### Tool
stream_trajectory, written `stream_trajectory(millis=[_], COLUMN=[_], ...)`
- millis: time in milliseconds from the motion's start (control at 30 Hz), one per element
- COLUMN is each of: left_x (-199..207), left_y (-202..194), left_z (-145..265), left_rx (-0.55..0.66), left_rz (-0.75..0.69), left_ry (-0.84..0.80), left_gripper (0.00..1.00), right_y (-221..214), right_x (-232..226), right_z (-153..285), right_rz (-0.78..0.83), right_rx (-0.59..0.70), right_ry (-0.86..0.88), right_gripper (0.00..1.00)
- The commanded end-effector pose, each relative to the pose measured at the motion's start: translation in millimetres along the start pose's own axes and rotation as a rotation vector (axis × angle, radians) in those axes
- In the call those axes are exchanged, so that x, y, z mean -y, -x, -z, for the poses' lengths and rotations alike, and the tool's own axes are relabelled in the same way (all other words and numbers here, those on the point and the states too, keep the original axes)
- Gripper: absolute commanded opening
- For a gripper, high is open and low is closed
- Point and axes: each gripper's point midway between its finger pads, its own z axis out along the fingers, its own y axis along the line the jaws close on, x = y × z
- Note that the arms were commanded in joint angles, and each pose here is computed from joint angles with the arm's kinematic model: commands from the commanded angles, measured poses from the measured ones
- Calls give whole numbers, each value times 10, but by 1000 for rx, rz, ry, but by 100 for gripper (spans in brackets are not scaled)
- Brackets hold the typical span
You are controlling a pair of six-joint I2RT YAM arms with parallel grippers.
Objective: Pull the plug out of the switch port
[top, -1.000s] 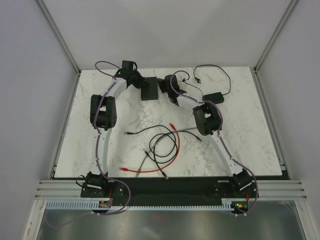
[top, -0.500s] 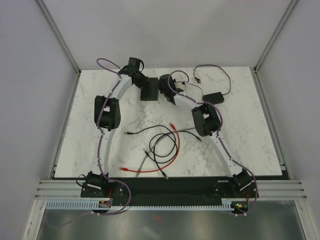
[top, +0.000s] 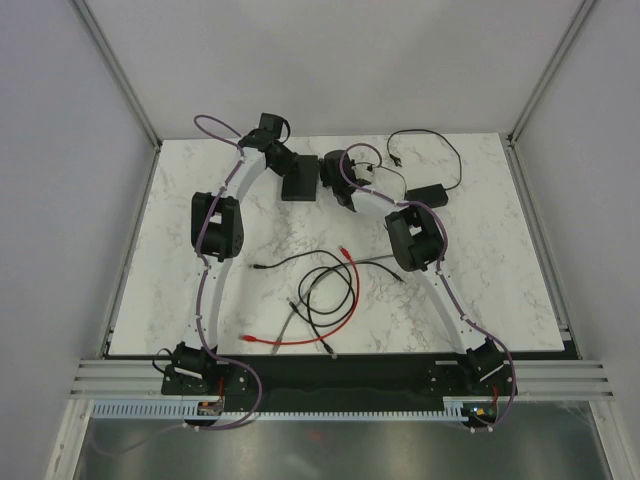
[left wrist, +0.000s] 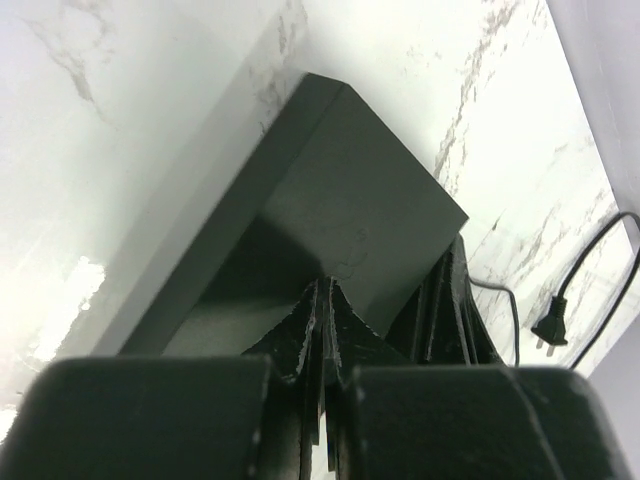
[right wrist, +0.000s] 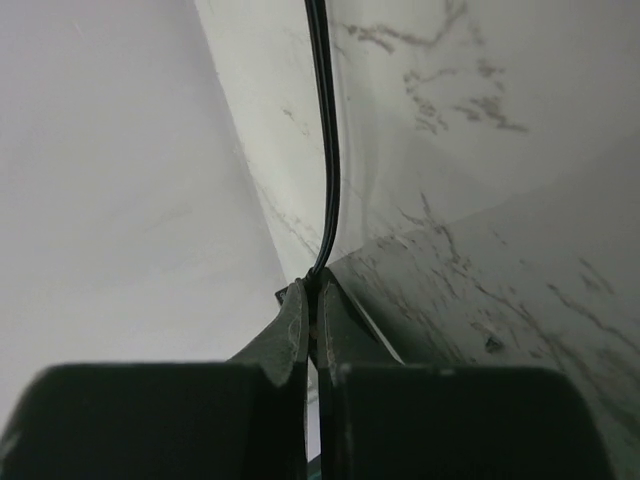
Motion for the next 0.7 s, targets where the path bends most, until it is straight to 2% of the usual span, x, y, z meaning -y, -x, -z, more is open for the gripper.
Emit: stream_trajectory(millis=[0, 33, 67, 100, 133, 167, 233, 267, 400, 467, 500, 567, 667], left_x=[-887, -886, -887, -880, -882, -878, -884, -874, -858, -843, -661, -586, -243], left_y=[-51, -31, -40, -37, -37, -39, -35, -26, -18, -30, 51, 123, 440], left_z=[-290, -286, -289, -283, -287, -284, -291, -281, -278, -297, -139, -85, 340], left_rx=[12, 18, 16, 17, 17, 16, 18, 24, 36, -3, 9, 57, 213], left_rz=[7, 10, 5, 7, 5, 5, 3, -3, -36, -69, -88, -177, -265], left_ry=[297, 297, 298, 297, 297, 296, 297, 297, 298, 244, 183, 108, -42], left_gripper=[2, 2, 2, 2, 2, 2, 2, 2, 2, 2, 2, 2, 2], right_y=[747, 717, 737, 814, 985, 1088, 1185, 1113, 831, 637, 494, 343, 131], right_x=[-79, -93, -51, -351, -332, -515, -514, -682, -341, -332, -283, -207, -20], right_z=[-239, -252, -268, -256, -229, -147, -106, -97, -260, -332, -339, -361, -334], right_rz=[-272, -289, -224, -160, 16, 61, 123, 136, 118, 140, 153, 198, 224], right_rx=[172, 152, 168, 188, 276, 310, 336, 305, 172, 99, 24, -55, -192], right_ry=[90, 103, 74, 83, 33, 46, 30, 55, 24, 90, 87, 125, 142], right_gripper=[0, 0, 0, 0, 0, 0, 0, 0, 0, 0, 0, 0, 0])
